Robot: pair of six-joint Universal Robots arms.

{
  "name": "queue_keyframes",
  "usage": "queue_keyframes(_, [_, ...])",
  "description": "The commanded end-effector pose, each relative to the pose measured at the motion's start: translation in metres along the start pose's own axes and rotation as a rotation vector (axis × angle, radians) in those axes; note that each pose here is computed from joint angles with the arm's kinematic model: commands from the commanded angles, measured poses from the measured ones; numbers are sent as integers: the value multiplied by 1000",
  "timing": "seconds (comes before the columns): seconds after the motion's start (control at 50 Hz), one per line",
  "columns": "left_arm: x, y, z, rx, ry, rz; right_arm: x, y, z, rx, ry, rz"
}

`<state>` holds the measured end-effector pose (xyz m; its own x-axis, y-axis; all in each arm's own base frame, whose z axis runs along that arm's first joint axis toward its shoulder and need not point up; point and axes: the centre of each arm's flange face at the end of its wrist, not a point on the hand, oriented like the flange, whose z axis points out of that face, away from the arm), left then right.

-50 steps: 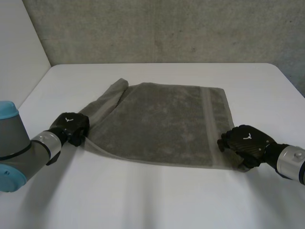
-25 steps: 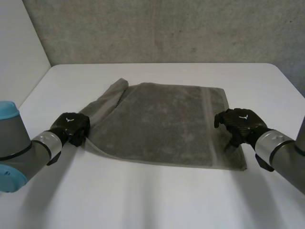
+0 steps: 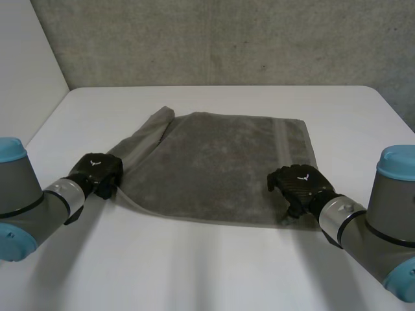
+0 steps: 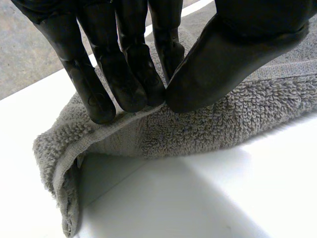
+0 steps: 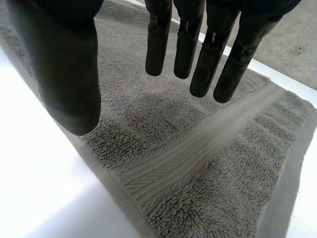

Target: Fold the towel.

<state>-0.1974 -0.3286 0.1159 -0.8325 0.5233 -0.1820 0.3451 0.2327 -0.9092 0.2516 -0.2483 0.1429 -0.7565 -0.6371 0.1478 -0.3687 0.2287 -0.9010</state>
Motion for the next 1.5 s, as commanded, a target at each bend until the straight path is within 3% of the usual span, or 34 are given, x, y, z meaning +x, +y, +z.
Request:
queue_keyframes(0.02, [0,0,0,0,0,0,-1,6,10,-2,-1,-17])
queue_keyframes(0.56, [0,1,1,0,0,0,-5,22,21,-27,-18,-78])
queue_keyframes(1.06, [0,0,0,0,0,0,2,-3,9,46,11,-77])
queue_keyframes(1.5, [1,0,0,0,1,0,-3,22,23,11,-4,-72])
